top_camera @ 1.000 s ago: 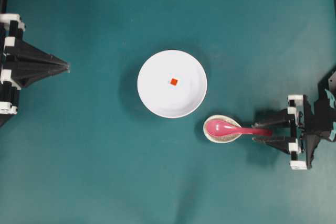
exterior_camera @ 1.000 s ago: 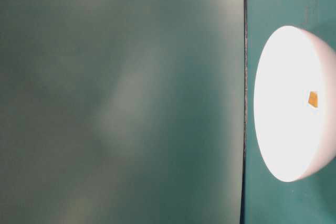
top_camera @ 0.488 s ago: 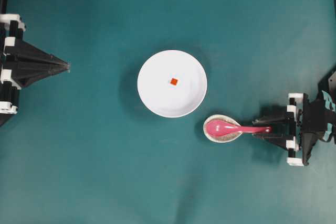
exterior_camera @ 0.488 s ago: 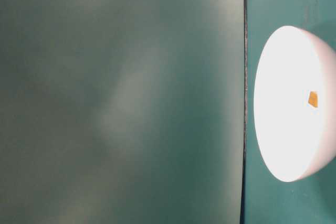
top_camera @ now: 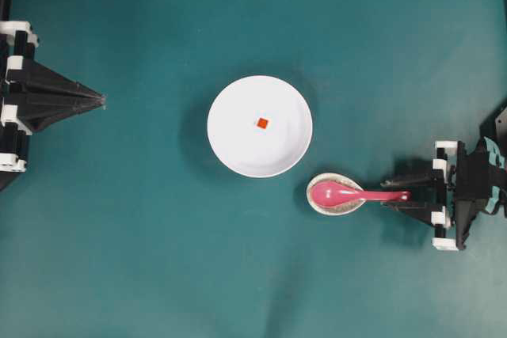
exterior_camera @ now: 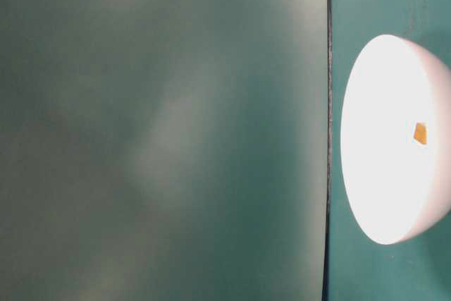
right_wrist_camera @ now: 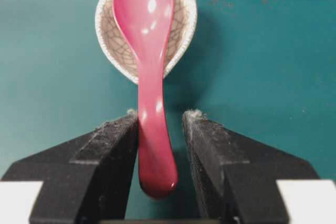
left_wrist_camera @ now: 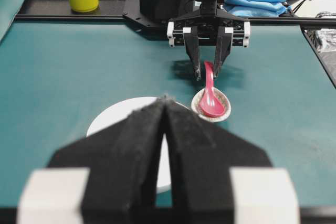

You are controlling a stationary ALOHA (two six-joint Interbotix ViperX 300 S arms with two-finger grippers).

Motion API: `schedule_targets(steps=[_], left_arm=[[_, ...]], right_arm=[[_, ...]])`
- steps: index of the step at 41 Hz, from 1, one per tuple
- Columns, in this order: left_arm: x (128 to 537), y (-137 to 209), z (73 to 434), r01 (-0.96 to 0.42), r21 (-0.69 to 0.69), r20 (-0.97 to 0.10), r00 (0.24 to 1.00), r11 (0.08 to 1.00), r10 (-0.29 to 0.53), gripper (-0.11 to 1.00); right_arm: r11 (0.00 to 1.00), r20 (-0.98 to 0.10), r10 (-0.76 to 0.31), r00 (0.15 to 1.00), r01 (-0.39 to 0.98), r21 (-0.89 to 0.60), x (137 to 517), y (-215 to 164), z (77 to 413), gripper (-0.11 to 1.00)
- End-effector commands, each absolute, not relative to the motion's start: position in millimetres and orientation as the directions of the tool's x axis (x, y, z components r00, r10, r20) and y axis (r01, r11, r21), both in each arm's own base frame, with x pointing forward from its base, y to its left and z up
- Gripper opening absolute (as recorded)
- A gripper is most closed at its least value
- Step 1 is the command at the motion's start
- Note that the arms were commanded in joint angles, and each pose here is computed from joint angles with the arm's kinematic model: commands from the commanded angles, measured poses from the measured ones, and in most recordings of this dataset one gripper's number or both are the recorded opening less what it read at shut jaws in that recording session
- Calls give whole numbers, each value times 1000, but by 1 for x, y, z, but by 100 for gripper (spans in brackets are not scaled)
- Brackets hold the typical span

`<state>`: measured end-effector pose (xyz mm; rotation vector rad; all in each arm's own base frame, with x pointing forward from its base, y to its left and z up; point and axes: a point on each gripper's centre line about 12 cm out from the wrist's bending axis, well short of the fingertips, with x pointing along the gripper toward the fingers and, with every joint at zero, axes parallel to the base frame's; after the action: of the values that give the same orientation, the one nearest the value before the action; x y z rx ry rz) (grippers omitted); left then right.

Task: Grip the spoon and scoop the red block from the bowl with right arm.
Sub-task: 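Close the right gripper on the pink spoon handle end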

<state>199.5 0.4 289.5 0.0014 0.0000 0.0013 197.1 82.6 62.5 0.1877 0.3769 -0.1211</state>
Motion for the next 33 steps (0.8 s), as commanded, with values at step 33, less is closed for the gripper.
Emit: schedule_targets(steps=[33], left_arm=[[202,0,298,1,4,20,1000,1000,-1,1]], right_arm=[[976,-380,-66,923,139,168,198,86,63,23]])
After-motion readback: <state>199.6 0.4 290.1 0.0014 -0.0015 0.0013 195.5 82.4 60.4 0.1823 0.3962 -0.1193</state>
